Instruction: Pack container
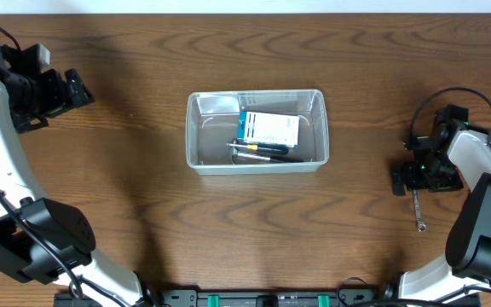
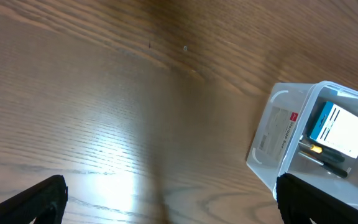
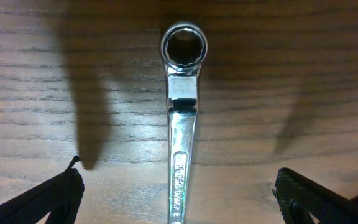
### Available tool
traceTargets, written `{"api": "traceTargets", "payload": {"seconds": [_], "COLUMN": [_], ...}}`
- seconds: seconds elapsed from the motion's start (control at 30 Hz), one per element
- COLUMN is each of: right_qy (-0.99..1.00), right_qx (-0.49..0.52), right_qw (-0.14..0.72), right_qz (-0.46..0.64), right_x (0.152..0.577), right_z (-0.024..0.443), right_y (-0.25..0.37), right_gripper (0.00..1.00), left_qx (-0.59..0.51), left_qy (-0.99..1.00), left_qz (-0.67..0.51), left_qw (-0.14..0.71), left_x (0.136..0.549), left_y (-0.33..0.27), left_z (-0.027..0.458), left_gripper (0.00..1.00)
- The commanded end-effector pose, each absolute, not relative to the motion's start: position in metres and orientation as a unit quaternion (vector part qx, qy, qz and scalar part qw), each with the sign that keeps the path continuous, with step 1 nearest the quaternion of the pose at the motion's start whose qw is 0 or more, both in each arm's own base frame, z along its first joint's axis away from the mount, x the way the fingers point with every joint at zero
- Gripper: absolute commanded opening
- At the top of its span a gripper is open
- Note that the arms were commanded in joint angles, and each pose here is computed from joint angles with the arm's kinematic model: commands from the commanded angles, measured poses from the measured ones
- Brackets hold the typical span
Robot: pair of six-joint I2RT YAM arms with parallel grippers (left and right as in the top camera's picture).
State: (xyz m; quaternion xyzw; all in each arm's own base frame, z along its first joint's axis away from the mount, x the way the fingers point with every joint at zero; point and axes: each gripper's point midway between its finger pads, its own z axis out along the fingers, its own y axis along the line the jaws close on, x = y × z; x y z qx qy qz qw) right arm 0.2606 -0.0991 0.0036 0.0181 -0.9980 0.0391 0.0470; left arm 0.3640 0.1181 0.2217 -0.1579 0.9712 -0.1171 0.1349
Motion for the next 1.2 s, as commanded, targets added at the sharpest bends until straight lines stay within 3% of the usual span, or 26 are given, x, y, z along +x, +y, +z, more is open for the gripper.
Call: {"api": "traceTargets", "payload": {"seconds": [0.0,1.17], "right_qy": [-0.998,-0.998], "right_qx": [0.012,0.007], "right_qw": [0.052,0.031], "right_qz": [0.040,0.047], "right_x": [0.259,0.269], "right_z": [0.000,0.000], "right_y": [-0.098,-0.101], "right_gripper": [0.99,0.99], "left_qx": [-0.156,-0.156], "left_qy": [0.973,0.973], "left_qz": [-0.114,-0.114], "left_qw": [0.129,0.129], "left_x": [0.364,0.364], "left_y": [0.120,0.120], "left_z": [0.217,0.217], "left_gripper": [0.98,0.98]}}
